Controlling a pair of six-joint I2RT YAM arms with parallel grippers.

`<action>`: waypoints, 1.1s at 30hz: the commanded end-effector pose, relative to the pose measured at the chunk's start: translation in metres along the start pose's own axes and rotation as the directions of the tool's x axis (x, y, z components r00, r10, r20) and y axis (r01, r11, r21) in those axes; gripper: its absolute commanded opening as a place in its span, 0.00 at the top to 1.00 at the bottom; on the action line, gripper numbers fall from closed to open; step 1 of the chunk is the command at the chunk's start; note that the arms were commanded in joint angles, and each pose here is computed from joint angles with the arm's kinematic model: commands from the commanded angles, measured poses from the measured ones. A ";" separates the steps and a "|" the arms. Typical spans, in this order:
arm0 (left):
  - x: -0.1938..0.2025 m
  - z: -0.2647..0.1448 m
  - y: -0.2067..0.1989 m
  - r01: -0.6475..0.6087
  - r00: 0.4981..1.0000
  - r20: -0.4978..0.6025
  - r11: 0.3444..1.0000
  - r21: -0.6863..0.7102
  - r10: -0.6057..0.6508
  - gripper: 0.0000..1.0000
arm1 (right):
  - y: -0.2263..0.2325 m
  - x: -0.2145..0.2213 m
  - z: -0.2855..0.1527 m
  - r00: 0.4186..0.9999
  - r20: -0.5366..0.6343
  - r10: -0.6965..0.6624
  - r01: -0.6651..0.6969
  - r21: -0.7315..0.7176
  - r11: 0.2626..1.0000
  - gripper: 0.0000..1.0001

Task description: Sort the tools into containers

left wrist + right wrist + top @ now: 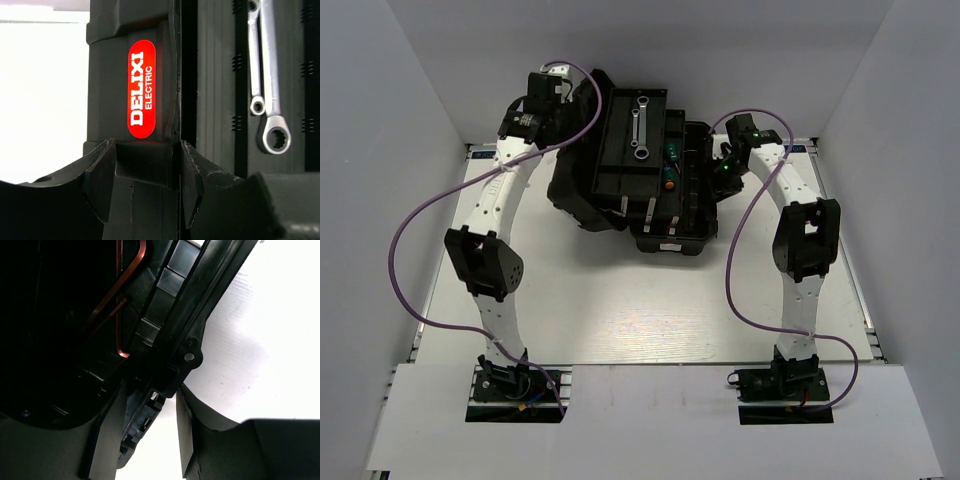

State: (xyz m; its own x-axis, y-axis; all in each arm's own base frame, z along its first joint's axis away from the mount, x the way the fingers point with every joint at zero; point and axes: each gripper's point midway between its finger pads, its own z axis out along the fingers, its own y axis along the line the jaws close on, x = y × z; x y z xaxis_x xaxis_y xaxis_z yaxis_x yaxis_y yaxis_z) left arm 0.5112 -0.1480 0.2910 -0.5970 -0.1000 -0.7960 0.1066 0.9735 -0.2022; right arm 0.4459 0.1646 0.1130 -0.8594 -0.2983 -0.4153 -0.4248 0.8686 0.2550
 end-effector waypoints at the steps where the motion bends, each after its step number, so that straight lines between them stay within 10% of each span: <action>1: 0.000 -0.067 -0.196 0.085 0.996 -0.056 0.767 0.636 -0.064 1.00 | 0.087 0.020 0.012 0.992 -0.075 -0.099 0.071 -0.314 0.947 1.00; 25: 0.079 -0.040 -0.265 0.150 0.974 -0.225 0.687 0.711 0.019 1.00 | 0.080 0.024 0.006 0.993 -0.096 -0.063 0.034 -0.279 0.960 1.00; 28: 0.051 -0.056 -0.273 0.119 0.987 -0.163 0.663 0.739 0.006 1.00 | 0.070 0.021 -0.001 0.996 -0.079 -0.032 0.011 -0.253 0.967 0.80; 33: 0.019 -0.081 -0.283 0.076 0.997 -0.079 0.617 0.784 -0.023 0.70 | 0.061 0.007 -0.019 1.000 -0.025 0.008 -0.014 -0.256 0.966 0.62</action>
State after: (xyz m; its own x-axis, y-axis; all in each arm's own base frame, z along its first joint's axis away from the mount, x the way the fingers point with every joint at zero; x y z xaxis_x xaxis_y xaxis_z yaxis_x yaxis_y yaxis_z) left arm 0.4141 -0.4160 0.3226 -0.7291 -0.0521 -0.6824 0.5773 0.4887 -0.6542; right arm 0.4203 0.1989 0.1181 -0.8816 -0.2982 -0.3658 -0.4411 0.7963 0.4139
